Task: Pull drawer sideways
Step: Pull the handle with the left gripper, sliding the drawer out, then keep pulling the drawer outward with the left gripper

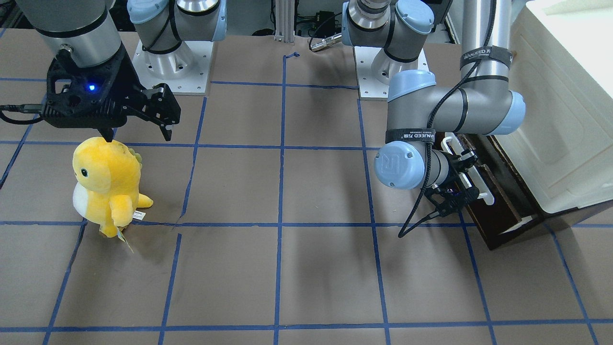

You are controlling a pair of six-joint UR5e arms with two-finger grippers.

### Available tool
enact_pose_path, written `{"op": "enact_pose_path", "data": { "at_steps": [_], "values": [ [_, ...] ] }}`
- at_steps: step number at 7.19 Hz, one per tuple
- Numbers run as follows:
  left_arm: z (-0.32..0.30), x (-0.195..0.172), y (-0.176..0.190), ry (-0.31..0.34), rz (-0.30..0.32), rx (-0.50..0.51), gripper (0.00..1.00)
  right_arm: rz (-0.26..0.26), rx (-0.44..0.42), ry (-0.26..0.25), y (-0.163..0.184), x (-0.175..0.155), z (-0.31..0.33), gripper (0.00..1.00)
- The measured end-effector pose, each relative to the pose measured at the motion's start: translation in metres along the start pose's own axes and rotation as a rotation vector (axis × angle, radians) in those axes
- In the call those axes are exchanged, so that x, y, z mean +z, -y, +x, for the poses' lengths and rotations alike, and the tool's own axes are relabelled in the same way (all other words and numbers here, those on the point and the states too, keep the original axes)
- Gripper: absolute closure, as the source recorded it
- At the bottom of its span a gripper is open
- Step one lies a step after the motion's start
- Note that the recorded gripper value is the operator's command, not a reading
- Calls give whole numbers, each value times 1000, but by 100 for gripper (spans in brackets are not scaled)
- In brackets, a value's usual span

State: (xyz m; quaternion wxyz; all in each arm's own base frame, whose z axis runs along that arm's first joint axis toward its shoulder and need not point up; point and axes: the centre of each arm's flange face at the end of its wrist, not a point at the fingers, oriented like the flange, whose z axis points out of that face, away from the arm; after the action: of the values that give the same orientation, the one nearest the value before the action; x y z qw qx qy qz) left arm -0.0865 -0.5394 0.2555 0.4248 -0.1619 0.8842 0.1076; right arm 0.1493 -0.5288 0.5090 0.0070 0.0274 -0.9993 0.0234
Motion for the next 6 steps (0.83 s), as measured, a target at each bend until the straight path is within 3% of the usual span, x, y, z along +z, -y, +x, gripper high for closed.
{"op": "enact_pose_path", "data": {
  "at_steps": [6],
  "values": [
    [8, -16, -5, -16, 3, 7, 100, 0, 0, 0, 0, 0, 0, 0]
  ]
}}
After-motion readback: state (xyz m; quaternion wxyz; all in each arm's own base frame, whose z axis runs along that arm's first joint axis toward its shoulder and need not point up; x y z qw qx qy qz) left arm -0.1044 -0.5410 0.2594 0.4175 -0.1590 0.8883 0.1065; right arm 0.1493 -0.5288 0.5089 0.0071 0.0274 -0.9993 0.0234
